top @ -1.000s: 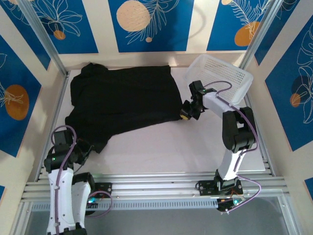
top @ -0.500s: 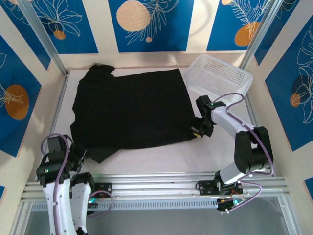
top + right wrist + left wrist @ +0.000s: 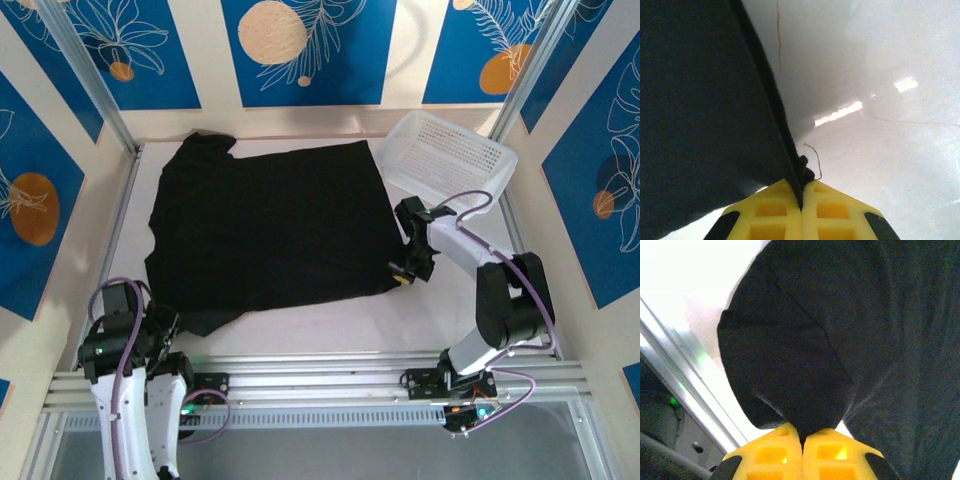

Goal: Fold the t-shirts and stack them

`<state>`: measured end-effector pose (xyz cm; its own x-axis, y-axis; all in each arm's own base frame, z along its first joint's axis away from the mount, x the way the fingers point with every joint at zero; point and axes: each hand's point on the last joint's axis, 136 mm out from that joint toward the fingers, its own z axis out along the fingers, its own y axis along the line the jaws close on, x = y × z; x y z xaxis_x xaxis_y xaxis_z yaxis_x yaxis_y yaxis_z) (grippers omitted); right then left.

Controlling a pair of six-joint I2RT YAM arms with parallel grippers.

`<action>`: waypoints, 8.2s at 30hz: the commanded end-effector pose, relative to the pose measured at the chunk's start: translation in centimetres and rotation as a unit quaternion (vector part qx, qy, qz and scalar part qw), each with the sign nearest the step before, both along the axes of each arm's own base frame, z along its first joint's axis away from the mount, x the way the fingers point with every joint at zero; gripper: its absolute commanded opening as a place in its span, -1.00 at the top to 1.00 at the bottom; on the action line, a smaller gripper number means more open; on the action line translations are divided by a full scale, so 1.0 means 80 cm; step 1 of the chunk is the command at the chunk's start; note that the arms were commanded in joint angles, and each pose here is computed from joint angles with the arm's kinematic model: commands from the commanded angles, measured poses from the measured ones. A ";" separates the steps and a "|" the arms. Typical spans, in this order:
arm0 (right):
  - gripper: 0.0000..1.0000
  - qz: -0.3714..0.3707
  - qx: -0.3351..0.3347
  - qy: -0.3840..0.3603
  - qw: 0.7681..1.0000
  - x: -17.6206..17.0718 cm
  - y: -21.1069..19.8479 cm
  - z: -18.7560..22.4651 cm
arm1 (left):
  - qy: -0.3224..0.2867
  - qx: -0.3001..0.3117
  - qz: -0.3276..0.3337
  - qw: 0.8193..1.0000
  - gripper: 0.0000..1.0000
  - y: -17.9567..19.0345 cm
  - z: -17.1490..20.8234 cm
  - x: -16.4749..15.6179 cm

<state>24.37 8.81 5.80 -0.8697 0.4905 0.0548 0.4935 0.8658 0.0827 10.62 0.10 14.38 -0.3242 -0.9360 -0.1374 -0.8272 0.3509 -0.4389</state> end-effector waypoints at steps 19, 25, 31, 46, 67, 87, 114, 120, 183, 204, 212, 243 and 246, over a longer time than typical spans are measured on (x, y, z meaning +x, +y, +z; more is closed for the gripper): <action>1.00 -0.033 -0.012 0.038 0.999 -0.039 -0.009 -0.001 | 0.071 0.044 -0.087 0.993 1.00 0.017 -0.008 0.064; 1.00 -0.042 -0.013 0.017 0.999 -0.012 -0.007 0.020 | 0.037 0.097 -0.078 0.992 1.00 0.038 0.023 0.110; 1.00 -0.050 -0.016 0.013 0.999 0.008 -0.006 0.029 | 0.029 0.154 -0.071 0.985 1.00 0.061 0.056 0.153; 1.00 -0.050 -0.020 -0.005 0.999 0.075 -0.004 0.036 | 0.040 0.201 -0.155 0.966 1.00 0.069 0.044 0.251; 1.00 -0.055 -0.031 -0.010 0.998 0.141 0.002 0.023 | 0.011 0.252 -0.232 0.940 1.00 0.076 0.035 0.346; 0.13 -0.043 -0.050 -0.033 0.997 0.185 -0.003 0.026 | 0.048 0.254 -0.264 0.929 -0.17 0.080 0.017 0.367; -0.23 -0.081 0.116 -0.005 0.990 0.066 -0.004 -0.029 | 0.191 -0.022 -0.038 0.981 -0.08 0.095 -0.141 0.159; -0.13 -0.084 0.105 -0.001 0.991 0.085 -0.006 -0.041 | 0.177 -0.029 -0.045 0.983 0.17 0.097 -0.159 0.181; 0.02 -0.078 0.144 -0.019 0.986 0.027 0.027 0.017 | 0.151 -0.019 -0.112 0.982 0.11 -0.003 -0.143 0.188; 0.04 -0.088 0.135 -0.022 0.987 0.031 0.019 0.017 | 0.112 0.026 -0.178 0.977 1.00 -0.031 -0.107 0.254; 0.04 -0.091 0.138 -0.019 0.986 0.031 0.018 0.015 | 0.113 0.068 -0.261 0.956 1.00 -0.059 -0.097 0.305; 0.01 -0.131 0.128 -0.013 0.983 0.032 0.004 0.007 | 0.169 0.228 -0.374 0.883 -0.32 -0.072 -0.056 0.321; 0.02 -0.154 0.131 0.004 0.979 0.031 0.006 -0.002 | 0.165 0.200 -0.348 0.901 -0.30 -0.059 -0.051 0.291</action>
